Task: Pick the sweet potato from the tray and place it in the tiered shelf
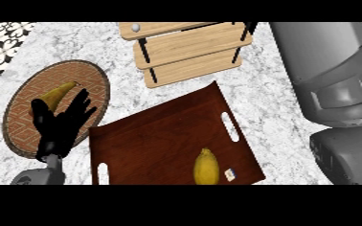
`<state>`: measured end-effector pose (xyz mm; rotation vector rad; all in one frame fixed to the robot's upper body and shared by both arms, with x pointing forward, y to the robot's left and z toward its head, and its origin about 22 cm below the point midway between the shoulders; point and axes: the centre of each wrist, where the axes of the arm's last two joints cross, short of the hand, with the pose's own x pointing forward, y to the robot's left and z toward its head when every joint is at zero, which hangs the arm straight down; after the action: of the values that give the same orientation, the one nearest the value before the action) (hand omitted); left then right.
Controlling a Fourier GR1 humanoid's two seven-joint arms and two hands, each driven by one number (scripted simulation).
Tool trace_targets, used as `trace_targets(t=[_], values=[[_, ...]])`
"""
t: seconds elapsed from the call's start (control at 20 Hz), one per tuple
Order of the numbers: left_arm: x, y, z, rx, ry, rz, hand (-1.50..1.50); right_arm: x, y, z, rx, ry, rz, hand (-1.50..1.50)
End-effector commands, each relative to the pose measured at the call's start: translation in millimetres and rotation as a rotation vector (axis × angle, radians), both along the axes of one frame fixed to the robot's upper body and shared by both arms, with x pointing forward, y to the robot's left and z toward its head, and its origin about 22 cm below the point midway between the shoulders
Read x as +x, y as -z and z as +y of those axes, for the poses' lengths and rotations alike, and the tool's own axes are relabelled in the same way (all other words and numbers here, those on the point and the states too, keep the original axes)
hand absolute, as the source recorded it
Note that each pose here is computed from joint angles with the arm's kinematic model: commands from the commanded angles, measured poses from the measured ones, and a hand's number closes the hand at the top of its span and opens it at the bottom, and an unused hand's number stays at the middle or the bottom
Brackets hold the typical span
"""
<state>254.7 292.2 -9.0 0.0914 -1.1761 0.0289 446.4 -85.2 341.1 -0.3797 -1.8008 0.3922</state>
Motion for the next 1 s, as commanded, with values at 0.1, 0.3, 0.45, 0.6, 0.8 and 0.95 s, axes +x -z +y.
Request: trace_targets(t=[0.1,0.3,0.45,0.6,0.8,0.95], values=[[-1.2,14,-2,-0.027,-0.005,0.079,0.00,-3,-27,-14,0.255,0.012,0.005,-1.50],[-16.9,15,5,-0.015,-0.015,0.057,0.00,0,-22,-54,0.308,0.160,-0.068,-1.50],[-13.6,18,5,0.005,-0.019,0.075,0.00,4,-28,-88,0.245,0.288,-0.079,-1.50],[-9.1,21,-7,0.002,-0.001,0.043,0.00,2,-37,-97,0.356,0.342,-0.093,-1.50],[-9.7,19,26,-0.007,-0.040,0.063,0.00,-3,-44,-171,0.430,0.418,-0.074,-1.50],[-12.2,25,11,0.007,-0.030,0.056,0.00,-6,-26,-203,0.471,0.384,-0.049,-1.50]])
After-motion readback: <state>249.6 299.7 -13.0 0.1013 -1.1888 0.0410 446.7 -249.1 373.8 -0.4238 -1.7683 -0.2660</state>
